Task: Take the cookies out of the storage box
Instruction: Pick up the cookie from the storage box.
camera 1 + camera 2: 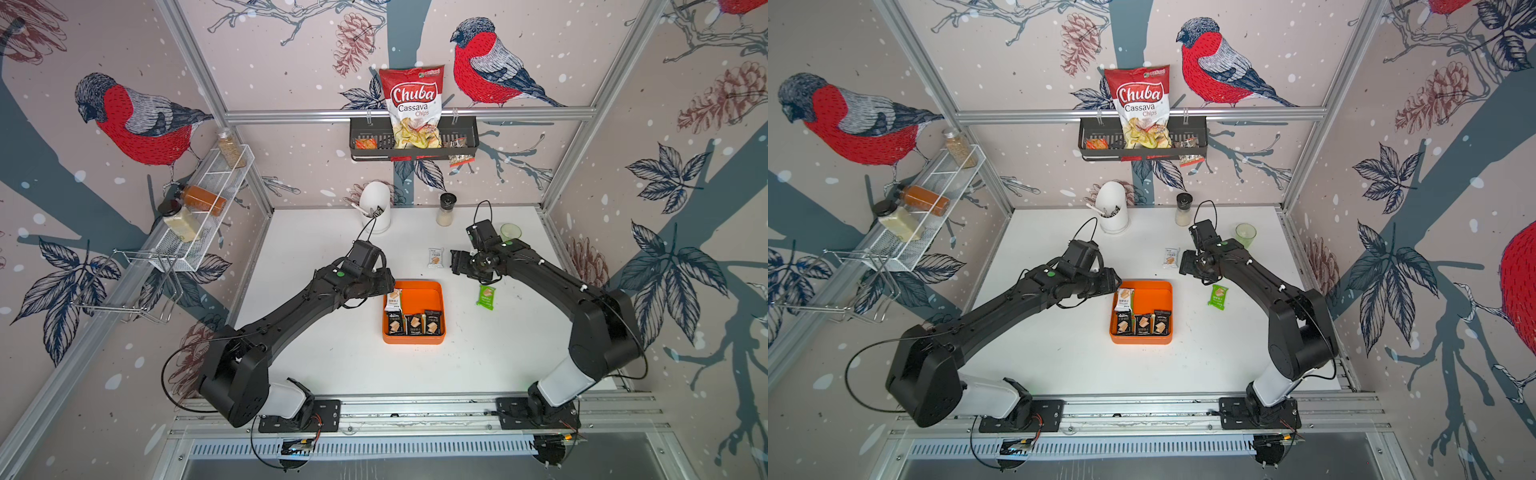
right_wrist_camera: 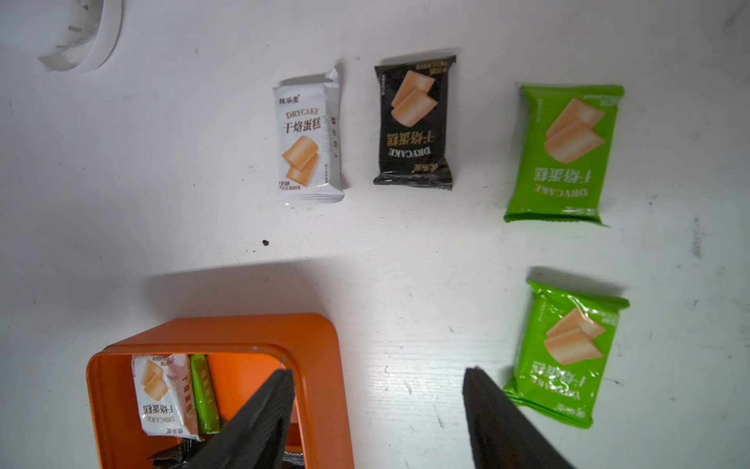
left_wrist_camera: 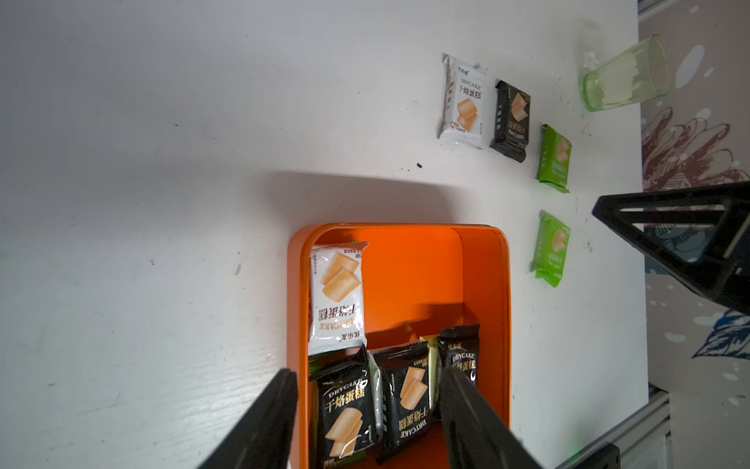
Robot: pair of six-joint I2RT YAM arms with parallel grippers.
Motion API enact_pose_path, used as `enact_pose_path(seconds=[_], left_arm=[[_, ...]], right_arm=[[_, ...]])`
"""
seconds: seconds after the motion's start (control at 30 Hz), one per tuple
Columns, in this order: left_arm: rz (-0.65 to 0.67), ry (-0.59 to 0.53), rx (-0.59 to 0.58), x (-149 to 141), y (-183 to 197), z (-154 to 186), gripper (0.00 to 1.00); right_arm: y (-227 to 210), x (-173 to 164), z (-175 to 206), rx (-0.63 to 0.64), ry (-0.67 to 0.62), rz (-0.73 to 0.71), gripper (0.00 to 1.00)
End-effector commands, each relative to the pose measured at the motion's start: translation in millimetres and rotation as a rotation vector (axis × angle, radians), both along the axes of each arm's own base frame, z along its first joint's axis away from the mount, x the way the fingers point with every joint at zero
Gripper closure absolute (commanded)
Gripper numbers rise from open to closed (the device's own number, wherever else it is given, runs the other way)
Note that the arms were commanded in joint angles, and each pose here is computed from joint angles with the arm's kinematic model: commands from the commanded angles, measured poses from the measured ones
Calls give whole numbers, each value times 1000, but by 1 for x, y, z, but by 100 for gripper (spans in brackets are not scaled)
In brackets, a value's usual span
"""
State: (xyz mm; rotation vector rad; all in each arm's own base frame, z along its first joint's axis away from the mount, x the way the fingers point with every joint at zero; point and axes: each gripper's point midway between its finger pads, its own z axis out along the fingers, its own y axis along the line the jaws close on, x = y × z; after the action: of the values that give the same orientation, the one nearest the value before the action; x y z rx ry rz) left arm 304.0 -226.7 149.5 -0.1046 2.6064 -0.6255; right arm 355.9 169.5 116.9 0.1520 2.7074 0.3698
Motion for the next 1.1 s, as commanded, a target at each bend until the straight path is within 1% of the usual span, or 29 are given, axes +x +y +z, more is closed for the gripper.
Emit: enact_pose_path(seconds=[0.0,0.1,0.2,0.37,0.5,0.6,0.7,0.9,1.07], left_arm=[[84,1,69,-1,2,1,39],[118,10,145,-1,1,-8,39],[137,22,200,-4,-6,-15,37],[127,17,314,-4,-18,-24,31],[96,53,373,1,-28,-38,30],[103,46,442,5,-26,-43,26],[84,68,444,6,-33,-54,23],[77,84,466,10,-43,-65,22],[83,113,519,10,-42,-78,21]], right_arm=[[4,2,7,93,-42,47,30],[0,3,7,146,-54,63,31],[-5,4,7,146,-71,69,31],[-10,5,9,156,-96,82,31],[-20,6,3,179,-85,52,32],[-19,4,0,190,-84,73,32],[-28,3,-4,162,-78,66,32],[-43,2,-3,180,-78,43,32],[-50,3,-1,198,-91,15,32]])
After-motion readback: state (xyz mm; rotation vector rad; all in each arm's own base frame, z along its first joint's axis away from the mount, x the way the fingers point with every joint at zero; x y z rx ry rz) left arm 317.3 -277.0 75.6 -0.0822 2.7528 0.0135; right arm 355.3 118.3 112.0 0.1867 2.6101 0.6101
